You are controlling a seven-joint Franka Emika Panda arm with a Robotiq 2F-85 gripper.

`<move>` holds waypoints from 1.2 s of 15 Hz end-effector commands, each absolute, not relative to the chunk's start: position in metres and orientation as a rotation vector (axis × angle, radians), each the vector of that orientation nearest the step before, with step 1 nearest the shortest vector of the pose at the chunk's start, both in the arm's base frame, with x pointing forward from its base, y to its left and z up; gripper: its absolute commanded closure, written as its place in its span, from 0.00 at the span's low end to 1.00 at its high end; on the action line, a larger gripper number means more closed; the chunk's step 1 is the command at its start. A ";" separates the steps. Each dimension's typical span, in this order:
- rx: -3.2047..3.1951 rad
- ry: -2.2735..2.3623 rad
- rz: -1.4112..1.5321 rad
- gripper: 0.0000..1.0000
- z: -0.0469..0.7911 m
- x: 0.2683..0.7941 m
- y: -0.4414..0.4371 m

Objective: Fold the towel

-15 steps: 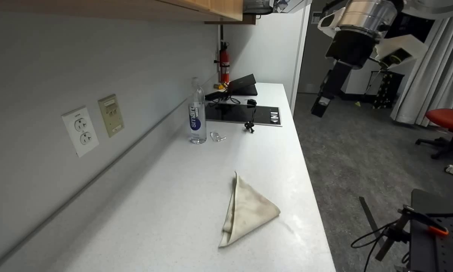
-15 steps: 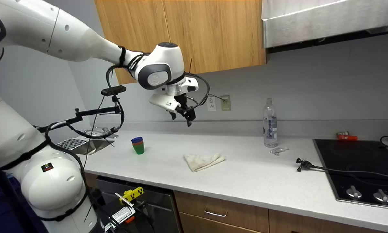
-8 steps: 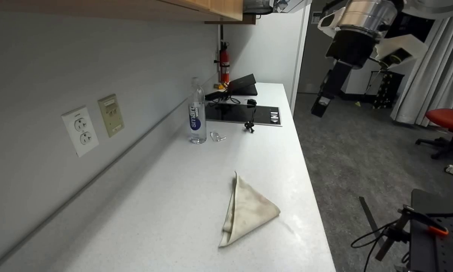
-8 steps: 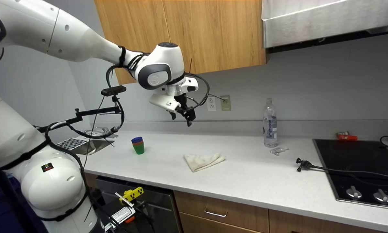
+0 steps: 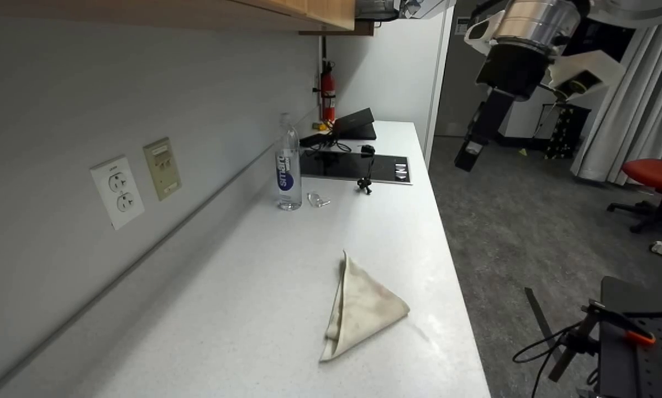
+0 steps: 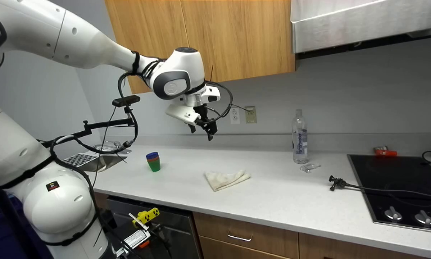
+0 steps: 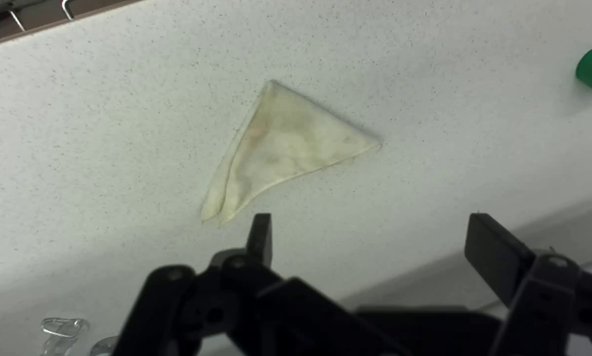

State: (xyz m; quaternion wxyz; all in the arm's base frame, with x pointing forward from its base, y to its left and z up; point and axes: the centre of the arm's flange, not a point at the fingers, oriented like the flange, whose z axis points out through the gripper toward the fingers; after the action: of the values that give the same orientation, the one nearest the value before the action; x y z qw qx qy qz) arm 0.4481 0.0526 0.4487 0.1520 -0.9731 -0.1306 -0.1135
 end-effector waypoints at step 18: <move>-2.836 -0.410 -0.266 0.00 0.435 0.447 0.062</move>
State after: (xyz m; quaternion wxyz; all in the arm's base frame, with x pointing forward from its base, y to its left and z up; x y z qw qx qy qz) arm 0.4462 0.0611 0.4415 0.1442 -0.9740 -0.1407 -0.1040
